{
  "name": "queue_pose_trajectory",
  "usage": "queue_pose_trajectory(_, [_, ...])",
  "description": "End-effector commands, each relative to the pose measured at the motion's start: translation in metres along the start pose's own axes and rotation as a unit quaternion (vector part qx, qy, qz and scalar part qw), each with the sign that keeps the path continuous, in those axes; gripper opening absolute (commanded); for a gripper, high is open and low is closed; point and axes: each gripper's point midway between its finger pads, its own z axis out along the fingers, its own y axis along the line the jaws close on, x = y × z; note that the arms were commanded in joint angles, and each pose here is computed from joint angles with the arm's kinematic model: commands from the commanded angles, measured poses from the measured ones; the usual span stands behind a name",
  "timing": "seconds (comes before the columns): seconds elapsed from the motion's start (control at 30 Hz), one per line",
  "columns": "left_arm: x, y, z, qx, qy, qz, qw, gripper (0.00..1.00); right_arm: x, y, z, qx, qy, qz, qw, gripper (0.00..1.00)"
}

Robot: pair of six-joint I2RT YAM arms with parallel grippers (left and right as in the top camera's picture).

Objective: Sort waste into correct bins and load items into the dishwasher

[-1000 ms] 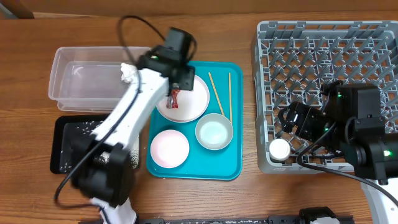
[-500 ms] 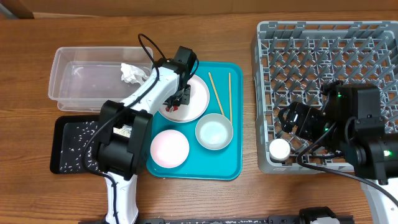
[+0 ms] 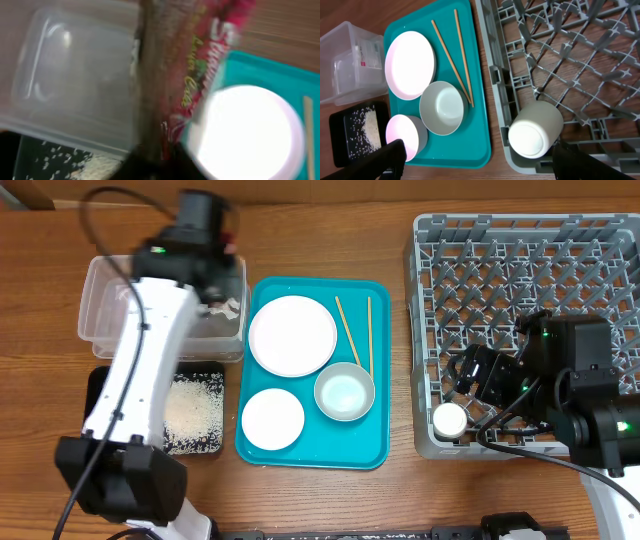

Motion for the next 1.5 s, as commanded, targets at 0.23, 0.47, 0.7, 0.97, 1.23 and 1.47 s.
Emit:
queue_pose_trajectory(0.23, [0.016, 0.028, 0.014, -0.006, 0.070, 0.008, 0.998, 0.82, -0.010, 0.007, -0.006, -0.013, -0.022, -0.008, 1.000, 0.96])
queue_pose_trajectory(0.47, [0.016, 0.015, -0.101, 0.035, -0.018, 0.029, 0.999, 0.94, -0.020, 0.003, -0.007, 0.000, -0.046, -0.011, 0.999, 0.96])
queue_pose_trajectory(0.7, [0.058, 0.025, -0.179, 0.058, -0.055, 0.038, 0.996, 1.00, -0.022, 0.005, -0.007, -0.002, -0.050, -0.012, 0.999, 0.99])
queue_pose_trajectory(0.97, [0.070, 0.027, -0.207, 0.089, -0.081, 0.016, 0.993, 1.00, -0.018, 0.003, -0.006, 0.002, -0.042, -0.009, 0.999, 1.00])
queue_pose_trajectory(1.23, [0.068, 0.024, -0.198, 0.085, -0.067, 0.018, 0.994, 1.00, -0.018, 0.003, -0.006, 0.002, -0.042, -0.009, 0.999, 1.00])
queue_pose_trajectory(1.47, [0.066, 0.022, -0.190, 0.081, -0.056, 0.020, 0.995, 1.00, -0.013, 0.000, -0.006, 0.007, -0.032, -0.007, 0.999, 1.00])
